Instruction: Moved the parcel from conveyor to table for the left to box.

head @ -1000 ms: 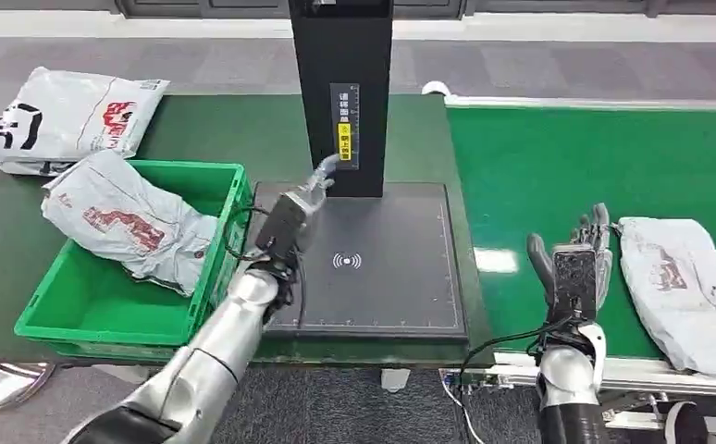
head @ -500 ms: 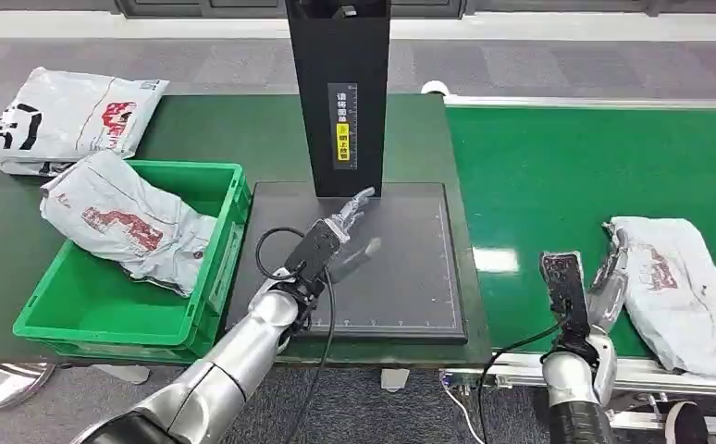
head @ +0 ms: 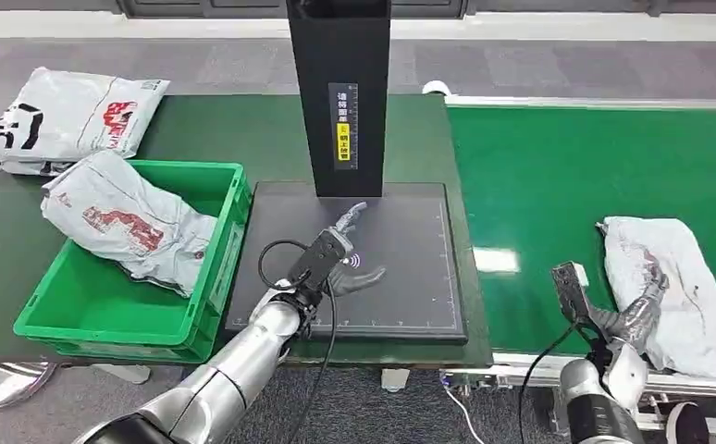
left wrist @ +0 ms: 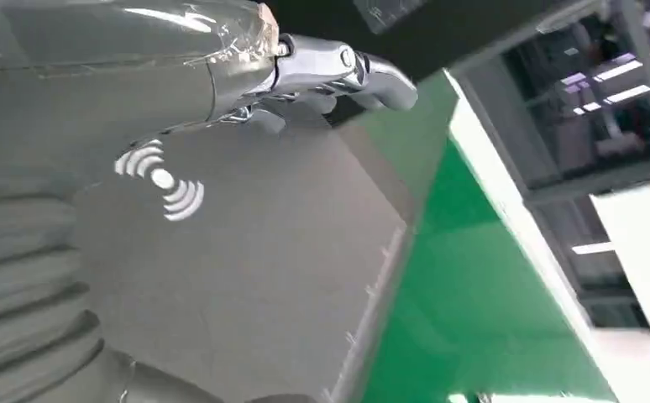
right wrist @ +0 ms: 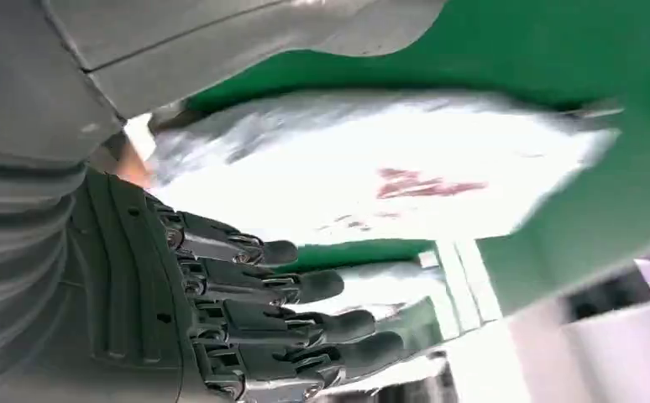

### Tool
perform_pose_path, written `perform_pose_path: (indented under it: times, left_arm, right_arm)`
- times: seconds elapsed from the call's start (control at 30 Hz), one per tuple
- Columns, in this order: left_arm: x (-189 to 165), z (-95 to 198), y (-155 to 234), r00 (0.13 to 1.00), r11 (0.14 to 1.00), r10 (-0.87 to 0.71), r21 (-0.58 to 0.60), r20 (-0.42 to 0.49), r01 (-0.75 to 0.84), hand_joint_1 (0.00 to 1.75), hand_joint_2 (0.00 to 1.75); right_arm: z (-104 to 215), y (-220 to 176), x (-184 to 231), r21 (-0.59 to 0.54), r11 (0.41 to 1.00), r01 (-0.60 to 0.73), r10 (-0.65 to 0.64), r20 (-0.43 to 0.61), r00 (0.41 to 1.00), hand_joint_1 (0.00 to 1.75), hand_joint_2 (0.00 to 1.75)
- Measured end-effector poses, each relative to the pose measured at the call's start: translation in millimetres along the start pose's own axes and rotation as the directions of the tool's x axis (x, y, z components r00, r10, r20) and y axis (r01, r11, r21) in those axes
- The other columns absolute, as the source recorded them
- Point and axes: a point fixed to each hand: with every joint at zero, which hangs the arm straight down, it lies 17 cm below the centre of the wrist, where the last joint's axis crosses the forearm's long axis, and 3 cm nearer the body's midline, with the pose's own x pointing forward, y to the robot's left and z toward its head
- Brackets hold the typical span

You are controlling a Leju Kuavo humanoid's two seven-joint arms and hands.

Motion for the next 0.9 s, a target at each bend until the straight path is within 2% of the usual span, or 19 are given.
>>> perform_pose_path:
  times: [0.2, 0.4, 0.6, 0.77, 0.8, 0.9]
  left_arm:
    - [-12.1, 2.5, 2.0, 0.998, 1.000, 0.030, 0.011, -0.055, -0.029, 0.00, 1.75]
    - [-15.4, 3.5, 1.2, 0.996, 0.999, 0.045, 0.003, -0.072, -0.045, 0.00, 1.75]
    - [-17.0, 3.4, -0.2, 0.995, 0.999, 0.052, -0.009, -0.082, -0.053, 0.00, 1.75]
    - [-17.2, 3.0, 0.2, 0.995, 0.999, 0.051, -0.011, -0.083, -0.052, 0.00, 1.75]
    - [-17.1, 2.9, 0.2, 0.995, 0.999, 0.051, -0.011, -0.083, -0.052, 0.00, 1.75]
    - [-16.5, 1.8, -0.5, 0.995, 0.998, 0.052, -0.016, -0.085, -0.054, 0.00, 1.75]
  right_arm:
    - [-3.1, 15.9, -52.4, 0.096, 0.977, -0.188, 0.201, -0.148, 0.968, 0.00, 1.75]
    - [3.3, 32.5, -91.2, 0.253, 0.926, -0.281, 0.345, -0.258, 0.903, 0.00, 1.75]
    - [7.3, 42.4, -111.8, 0.358, 0.895, -0.266, 0.379, -0.298, 0.876, 0.00, 1.75]
    - [7.1, 42.8, -116.8, 0.377, 0.888, -0.263, 0.388, -0.309, 0.868, 0.00, 1.75]
    - [7.1, 42.7, -117.9, 0.379, 0.887, -0.263, 0.390, -0.310, 0.867, 1.75, 1.75]
    - [17.4, 57.3, -124.2, 0.471, 0.855, -0.217, 0.397, -0.325, 0.858, 1.75, 1.75]
